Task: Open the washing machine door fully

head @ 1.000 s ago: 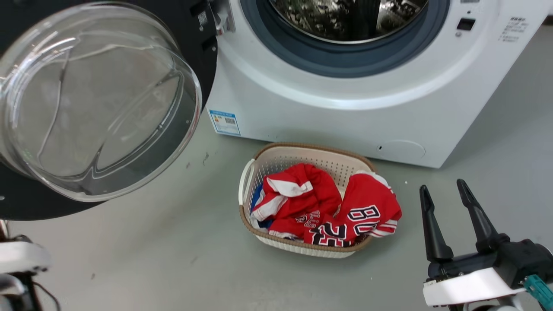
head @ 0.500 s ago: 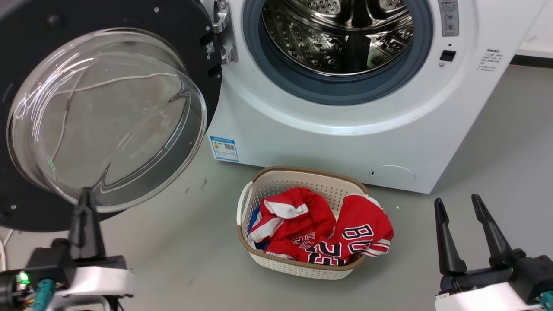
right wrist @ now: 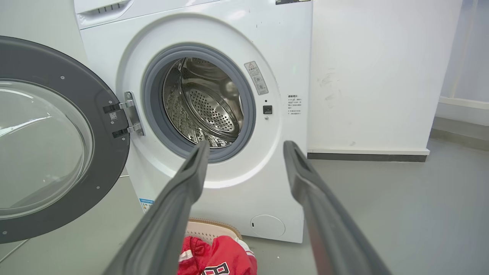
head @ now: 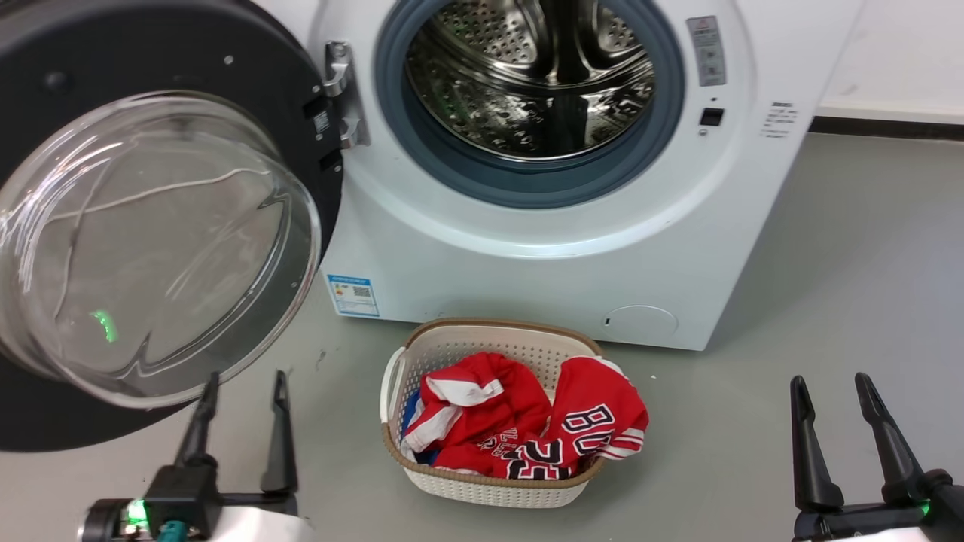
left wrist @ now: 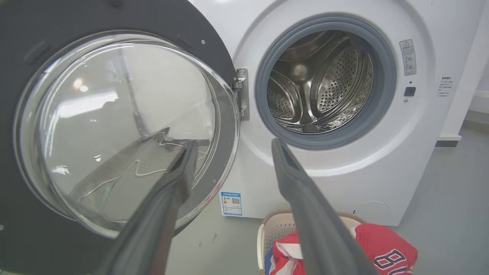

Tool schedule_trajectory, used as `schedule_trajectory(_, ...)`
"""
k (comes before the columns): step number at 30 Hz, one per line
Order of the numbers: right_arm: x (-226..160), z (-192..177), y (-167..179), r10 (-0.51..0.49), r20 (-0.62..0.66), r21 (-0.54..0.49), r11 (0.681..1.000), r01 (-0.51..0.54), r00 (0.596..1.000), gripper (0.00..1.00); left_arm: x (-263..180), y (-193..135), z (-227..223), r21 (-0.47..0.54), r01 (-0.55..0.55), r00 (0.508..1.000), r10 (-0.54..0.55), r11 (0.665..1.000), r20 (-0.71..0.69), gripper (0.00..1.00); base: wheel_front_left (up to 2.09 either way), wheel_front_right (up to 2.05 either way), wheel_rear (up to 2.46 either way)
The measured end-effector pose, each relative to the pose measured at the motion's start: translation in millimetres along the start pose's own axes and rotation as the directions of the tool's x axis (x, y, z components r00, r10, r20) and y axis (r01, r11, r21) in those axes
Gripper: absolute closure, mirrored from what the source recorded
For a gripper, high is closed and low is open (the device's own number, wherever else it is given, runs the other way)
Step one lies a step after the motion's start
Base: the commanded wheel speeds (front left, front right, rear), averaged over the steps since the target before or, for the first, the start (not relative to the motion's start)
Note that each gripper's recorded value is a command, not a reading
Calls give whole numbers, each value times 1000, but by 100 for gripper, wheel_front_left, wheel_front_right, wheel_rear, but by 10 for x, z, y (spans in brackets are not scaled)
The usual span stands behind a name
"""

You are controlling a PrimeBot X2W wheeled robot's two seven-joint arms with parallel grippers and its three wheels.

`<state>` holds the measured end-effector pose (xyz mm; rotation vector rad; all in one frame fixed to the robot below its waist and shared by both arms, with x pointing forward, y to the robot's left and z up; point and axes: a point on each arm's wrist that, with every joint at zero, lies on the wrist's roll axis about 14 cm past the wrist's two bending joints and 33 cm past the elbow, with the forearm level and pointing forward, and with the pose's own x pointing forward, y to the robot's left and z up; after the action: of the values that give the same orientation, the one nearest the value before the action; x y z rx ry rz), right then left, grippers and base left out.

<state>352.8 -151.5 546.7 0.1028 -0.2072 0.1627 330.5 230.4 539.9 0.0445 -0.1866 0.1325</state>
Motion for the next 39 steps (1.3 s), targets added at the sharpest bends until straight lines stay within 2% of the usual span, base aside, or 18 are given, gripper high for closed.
schedule_trajectory(12, -197, 77, -169, -62, 11, -15, 998, 62, 998, 0, -5, -434, 0, -53, 103, 995, -103, 993, 3, 0, 0, 0, 0)
schedule_trajectory(35, -267, 63, -200, -77, 4, -9, 997, 77, 997, 0, -102, -458, -178, -82, 87, 994, -92, 993, -58, 0, 0, 0, 0)
schedule_trajectory(36, -274, 40, -204, -79, -4, -9, 997, 79, 997, 100, -111, -458, -202, -83, 86, 994, -91, 993, -66, 100, 0, 0, 0)
schedule_trajectory(39, -300, -57, -212, -83, -37, -5, 997, 83, 996, 100, -164, -453, -318, -83, 82, 990, -91, 993, -105, 100, 0, 0, 0)
